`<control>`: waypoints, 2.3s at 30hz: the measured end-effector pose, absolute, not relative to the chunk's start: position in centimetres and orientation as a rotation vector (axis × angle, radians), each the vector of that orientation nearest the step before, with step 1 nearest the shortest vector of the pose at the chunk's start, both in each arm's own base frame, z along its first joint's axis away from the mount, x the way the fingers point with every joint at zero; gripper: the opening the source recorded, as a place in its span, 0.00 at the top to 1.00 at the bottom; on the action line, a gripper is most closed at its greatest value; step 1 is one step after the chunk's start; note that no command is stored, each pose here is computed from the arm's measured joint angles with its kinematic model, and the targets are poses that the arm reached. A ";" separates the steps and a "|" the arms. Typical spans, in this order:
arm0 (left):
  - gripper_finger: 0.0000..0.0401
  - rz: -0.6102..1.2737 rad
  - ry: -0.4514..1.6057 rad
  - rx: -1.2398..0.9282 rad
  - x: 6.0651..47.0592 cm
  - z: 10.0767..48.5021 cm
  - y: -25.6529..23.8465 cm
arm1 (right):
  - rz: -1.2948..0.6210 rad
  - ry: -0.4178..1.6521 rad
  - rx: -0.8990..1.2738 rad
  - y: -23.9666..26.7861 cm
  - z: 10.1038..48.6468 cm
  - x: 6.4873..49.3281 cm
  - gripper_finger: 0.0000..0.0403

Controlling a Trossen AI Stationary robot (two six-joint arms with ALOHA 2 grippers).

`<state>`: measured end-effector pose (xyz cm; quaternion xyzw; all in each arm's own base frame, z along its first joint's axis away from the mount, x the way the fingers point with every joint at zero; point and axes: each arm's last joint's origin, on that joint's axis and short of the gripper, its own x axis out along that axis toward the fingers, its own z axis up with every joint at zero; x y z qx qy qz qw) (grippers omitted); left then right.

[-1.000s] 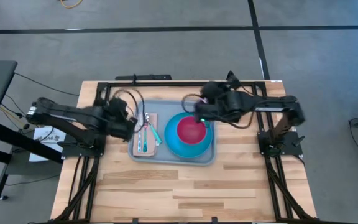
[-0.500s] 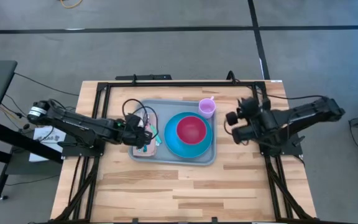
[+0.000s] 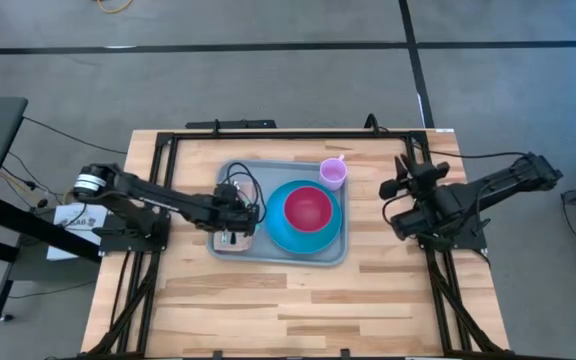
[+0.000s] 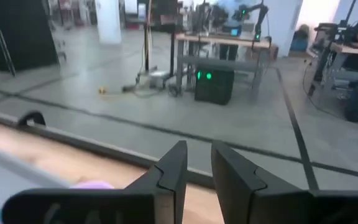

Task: Set up tray
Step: Put the blue spoon on the brown napkin to the right of the fork

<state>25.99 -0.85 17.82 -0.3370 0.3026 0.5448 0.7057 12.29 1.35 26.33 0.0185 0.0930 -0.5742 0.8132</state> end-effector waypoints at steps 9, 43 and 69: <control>0.85 1.279 0.628 -0.783 27.8 15.4 1.2 | -1.265 0.136 0.041 0.7 26.7 12.0 0.83; 0.85 1.400 0.640 -0.864 28.7 13.0 2.4 | -1.322 0.152 0.031 0.0 26.7 12.2 0.83; 0.85 1.443 0.644 -0.841 28.5 13.3 2.5 | -1.321 0.157 0.026 0.0 26.7 12.2 0.83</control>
